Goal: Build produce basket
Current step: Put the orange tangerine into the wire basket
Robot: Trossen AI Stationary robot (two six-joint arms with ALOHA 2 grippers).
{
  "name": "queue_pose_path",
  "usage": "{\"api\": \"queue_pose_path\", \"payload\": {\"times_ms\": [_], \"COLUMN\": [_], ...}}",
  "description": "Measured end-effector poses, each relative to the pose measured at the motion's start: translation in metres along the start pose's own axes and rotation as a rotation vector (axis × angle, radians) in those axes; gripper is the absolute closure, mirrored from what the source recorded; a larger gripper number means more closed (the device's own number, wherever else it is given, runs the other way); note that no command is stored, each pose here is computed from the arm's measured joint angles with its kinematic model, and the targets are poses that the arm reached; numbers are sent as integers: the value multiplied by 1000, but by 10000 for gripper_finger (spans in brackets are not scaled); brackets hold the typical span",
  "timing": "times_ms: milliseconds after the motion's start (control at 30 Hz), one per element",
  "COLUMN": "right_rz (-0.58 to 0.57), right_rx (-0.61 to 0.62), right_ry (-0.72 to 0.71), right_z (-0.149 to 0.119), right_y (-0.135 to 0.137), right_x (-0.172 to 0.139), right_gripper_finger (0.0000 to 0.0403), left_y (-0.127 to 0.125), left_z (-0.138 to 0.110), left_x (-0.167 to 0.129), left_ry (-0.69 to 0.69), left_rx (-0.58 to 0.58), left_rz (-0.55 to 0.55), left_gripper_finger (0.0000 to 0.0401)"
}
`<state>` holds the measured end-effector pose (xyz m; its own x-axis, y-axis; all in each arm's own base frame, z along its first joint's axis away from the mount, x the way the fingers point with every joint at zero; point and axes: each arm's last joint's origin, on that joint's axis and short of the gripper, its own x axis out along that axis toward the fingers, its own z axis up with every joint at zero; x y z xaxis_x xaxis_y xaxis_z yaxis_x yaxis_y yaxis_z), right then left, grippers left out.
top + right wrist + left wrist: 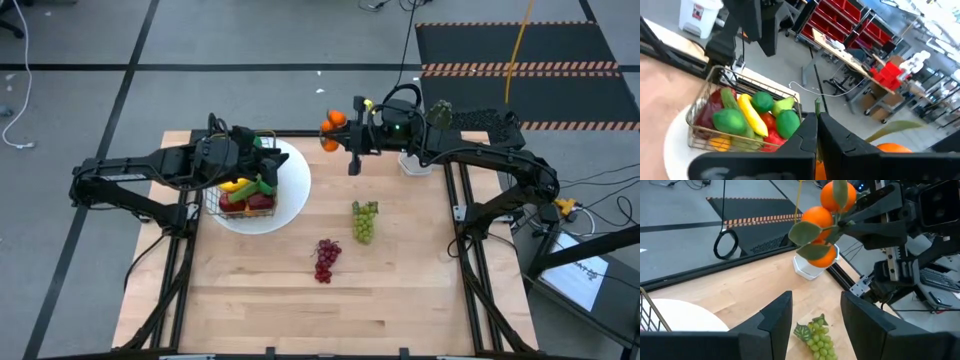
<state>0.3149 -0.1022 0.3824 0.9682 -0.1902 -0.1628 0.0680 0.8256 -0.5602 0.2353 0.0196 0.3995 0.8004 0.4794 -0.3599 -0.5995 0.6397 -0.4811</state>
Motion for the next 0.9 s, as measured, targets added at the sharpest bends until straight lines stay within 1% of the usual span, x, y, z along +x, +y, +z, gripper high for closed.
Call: {"api": "queue_pose_path", "payload": {"times_ms": [133, 233, 400, 567, 900], "right_rz": [0, -1, -1, 2, -29], "right_rx": [107, 226, 493, 766, 1230], "right_ry": [0, 0, 0, 7, 97], "right_z": [0, 0, 0, -1, -8], "right_y": [0, 0, 0, 1, 5], "right_x": [0, 0, 0, 0, 0], "right_gripper_finger": [403, 403, 401, 401, 399], "left_y": [0, 0, 0, 0, 0], "left_z": [0, 0, 0, -1, 2], "left_x": [0, 0, 0, 0, -4], "left_ry": [1, 1, 1, 12, 10], "left_rx": [0, 1, 6, 48, 88], "left_rz": [1, 1, 1, -9, -30], "left_gripper_finger": [233, 233, 233, 233, 233]}}
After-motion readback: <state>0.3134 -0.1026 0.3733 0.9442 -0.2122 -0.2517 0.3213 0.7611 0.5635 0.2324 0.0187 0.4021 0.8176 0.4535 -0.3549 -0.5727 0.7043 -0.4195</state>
